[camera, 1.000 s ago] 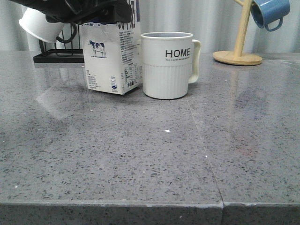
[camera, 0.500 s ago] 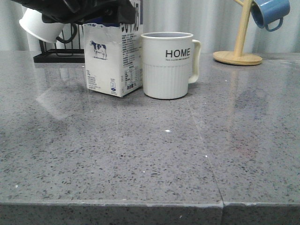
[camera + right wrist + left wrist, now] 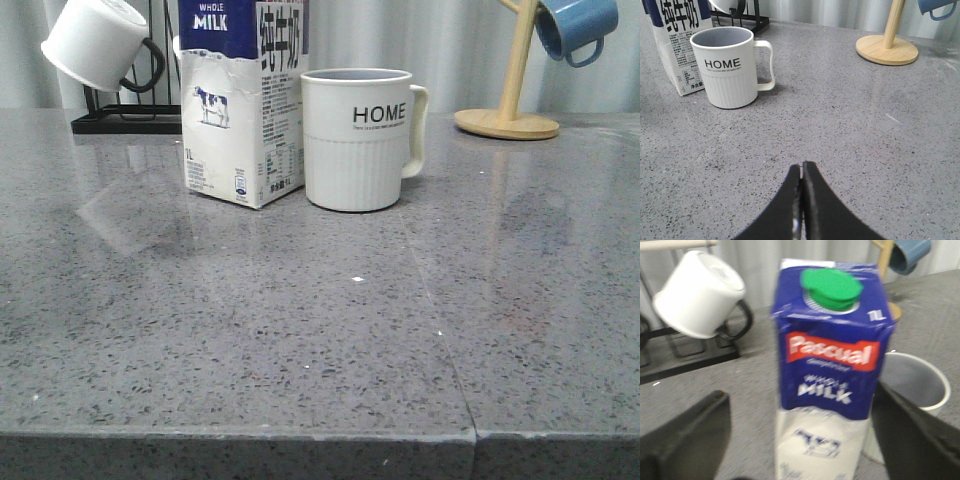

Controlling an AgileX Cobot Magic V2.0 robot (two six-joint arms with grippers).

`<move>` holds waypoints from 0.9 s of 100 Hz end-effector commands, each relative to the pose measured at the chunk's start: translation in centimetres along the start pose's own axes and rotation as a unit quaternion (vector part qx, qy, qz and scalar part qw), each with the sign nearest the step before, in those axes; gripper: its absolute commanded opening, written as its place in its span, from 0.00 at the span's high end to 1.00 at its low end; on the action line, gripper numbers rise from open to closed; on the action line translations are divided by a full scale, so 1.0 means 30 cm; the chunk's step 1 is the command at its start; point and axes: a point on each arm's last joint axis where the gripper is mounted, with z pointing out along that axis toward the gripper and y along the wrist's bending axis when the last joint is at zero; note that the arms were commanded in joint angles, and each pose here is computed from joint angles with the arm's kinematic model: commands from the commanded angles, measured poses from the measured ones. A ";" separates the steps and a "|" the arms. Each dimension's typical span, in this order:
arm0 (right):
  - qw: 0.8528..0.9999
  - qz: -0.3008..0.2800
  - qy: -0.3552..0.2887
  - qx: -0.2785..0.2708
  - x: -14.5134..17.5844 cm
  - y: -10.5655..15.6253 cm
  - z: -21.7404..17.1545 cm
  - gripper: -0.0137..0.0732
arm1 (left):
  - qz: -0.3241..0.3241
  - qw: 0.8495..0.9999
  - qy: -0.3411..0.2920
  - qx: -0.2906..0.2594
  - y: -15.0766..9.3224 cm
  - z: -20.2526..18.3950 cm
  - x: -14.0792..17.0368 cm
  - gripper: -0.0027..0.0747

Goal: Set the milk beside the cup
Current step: 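Withdraw the left gripper up and away from the carton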

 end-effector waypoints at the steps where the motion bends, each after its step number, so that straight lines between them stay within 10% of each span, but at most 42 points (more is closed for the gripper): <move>1: 0.999 -0.002 -0.044 -0.003 -0.048 0.002 -0.006 0.92 | -0.005 0.999 -0.042 -0.022 0.039 -0.071 -0.074 0.45; 31: 0.999 -0.002 -0.044 -0.003 -0.048 0.002 -0.006 0.92 | -0.032 0.990 -0.013 -0.133 0.203 -0.237 -0.090 0.99; 90: 0.999 -0.002 -0.044 -0.003 -0.048 0.002 -0.006 0.92 | -0.032 0.976 -0.060 -0.206 0.183 -0.524 0.108 0.99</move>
